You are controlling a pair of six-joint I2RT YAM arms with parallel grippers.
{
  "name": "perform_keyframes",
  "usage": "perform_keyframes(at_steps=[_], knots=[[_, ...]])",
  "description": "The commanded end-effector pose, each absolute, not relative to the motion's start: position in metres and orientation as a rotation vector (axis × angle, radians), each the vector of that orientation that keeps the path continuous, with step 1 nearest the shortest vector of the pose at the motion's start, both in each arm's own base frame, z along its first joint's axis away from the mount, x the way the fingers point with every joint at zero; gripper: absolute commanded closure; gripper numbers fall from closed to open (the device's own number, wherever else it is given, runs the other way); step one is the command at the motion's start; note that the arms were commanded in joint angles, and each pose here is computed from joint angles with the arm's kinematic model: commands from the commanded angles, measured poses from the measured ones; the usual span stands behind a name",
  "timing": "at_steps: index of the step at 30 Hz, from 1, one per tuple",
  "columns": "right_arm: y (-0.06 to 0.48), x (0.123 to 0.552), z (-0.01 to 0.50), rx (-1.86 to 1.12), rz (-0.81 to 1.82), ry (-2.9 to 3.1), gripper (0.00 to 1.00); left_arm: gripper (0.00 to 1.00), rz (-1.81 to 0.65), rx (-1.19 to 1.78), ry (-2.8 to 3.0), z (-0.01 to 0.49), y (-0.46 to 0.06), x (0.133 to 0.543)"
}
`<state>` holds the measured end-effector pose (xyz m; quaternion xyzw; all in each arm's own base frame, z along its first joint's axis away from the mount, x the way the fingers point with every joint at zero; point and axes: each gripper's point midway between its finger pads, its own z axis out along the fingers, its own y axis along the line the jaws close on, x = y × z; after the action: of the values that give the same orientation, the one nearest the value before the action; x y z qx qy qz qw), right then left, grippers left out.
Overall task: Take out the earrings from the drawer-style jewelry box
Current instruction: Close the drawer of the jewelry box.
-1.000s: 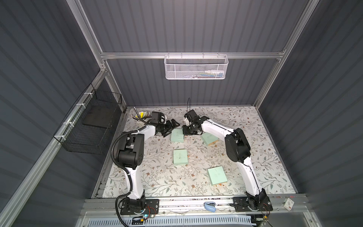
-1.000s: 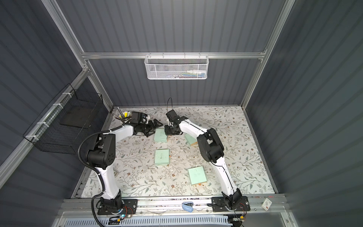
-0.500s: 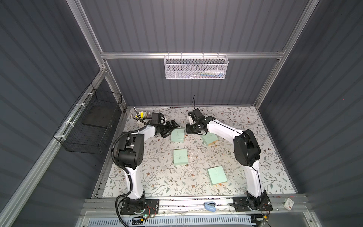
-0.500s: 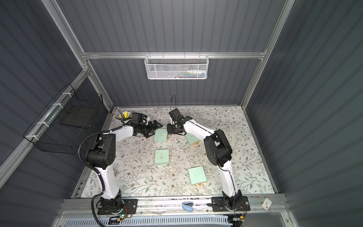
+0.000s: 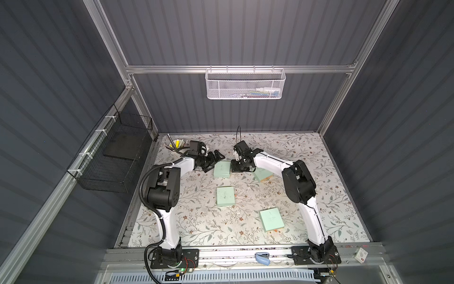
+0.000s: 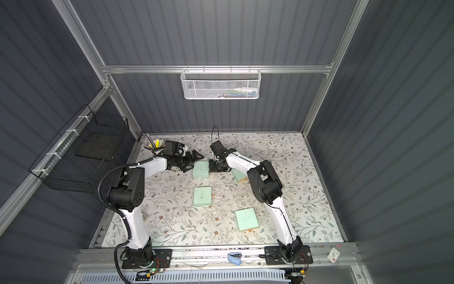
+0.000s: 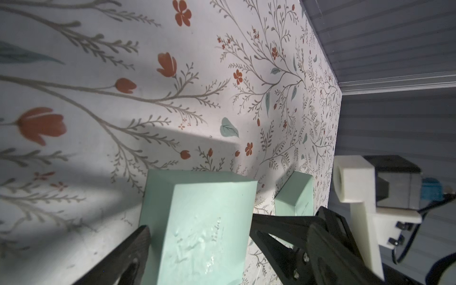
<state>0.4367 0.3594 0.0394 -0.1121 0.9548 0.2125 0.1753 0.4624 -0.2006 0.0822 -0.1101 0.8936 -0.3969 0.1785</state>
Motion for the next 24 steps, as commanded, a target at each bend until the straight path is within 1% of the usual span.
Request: perform_keyframes(at_steps=[1,9,15,24], knots=[[0.367,0.442,0.041,-0.305,0.639,2.705,0.99,0.0,-1.153,-0.303,2.532,0.081,-0.203,0.46],[0.378,0.447,0.035,-0.308,0.686,2.717,1.0,0.0,-1.171,-0.299,2.528,0.081,-0.204,0.459],[0.383,0.448,0.039,-0.312,0.719,2.708,1.0,0.0,-1.179,-0.307,2.531,0.078,-0.205,0.458],[0.374,0.444,0.048,-0.292,0.684,2.699,1.0,0.0,-1.177,-0.317,2.536,0.076,-0.203,0.451]])
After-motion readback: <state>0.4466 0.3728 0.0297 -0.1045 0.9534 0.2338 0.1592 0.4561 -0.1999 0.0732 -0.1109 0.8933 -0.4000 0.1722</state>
